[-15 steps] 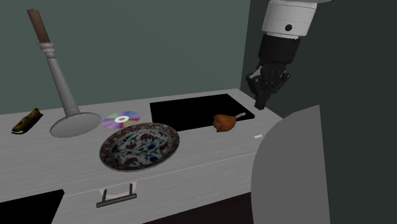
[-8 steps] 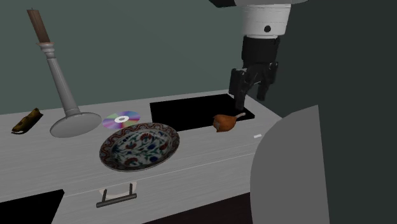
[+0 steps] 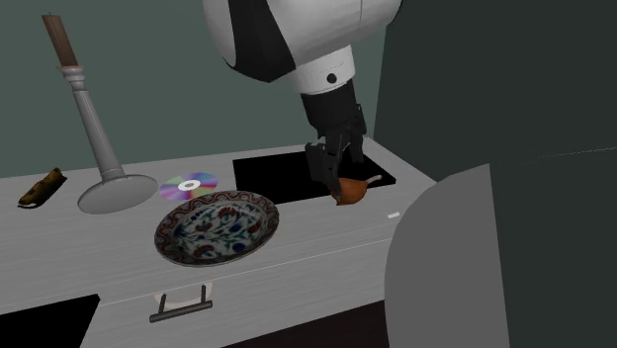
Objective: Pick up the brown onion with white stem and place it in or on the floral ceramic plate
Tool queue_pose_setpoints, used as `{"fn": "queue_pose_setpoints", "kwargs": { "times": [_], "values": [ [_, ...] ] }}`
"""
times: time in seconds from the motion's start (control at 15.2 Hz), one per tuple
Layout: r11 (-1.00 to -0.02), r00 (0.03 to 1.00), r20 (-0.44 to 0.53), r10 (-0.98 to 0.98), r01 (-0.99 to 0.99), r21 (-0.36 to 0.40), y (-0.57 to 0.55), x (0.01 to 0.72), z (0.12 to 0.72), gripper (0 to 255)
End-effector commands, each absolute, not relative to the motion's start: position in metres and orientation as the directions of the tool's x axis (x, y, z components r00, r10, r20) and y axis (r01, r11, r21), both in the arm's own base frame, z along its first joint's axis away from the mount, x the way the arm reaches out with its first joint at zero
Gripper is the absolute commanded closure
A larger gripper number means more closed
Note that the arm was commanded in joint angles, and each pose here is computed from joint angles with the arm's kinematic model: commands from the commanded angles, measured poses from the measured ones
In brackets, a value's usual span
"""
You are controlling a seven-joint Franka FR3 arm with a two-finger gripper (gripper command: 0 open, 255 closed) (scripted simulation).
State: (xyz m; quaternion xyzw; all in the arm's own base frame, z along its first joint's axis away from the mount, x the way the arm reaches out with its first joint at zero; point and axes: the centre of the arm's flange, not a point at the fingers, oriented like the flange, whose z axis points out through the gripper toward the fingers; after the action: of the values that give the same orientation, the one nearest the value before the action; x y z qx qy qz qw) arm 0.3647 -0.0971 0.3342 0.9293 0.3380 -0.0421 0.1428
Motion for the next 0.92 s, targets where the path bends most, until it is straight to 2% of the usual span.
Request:
{"fn": "queue_pose_setpoints", "kwargs": {
  "times": [0.0, 0.26, 0.79, 0.86],
  "values": [
    [-0.724, 0.763, -0.179, 0.622, 0.647, 0.241, -0.098, 0.365, 0.323, 0],
    [-0.724, 0.763, -0.179, 0.622, 0.647, 0.241, -0.104, 0.365, 0.305, 0],
    [-0.724, 0.763, -0.179, 0.621, 0.647, 0.241, -0.104, 0.365, 0.305, 0],
    [-0.724, 0.763, -0.179, 0.621, 0.647, 0.241, -0.104, 0.365, 0.305, 255]
  ]
}}
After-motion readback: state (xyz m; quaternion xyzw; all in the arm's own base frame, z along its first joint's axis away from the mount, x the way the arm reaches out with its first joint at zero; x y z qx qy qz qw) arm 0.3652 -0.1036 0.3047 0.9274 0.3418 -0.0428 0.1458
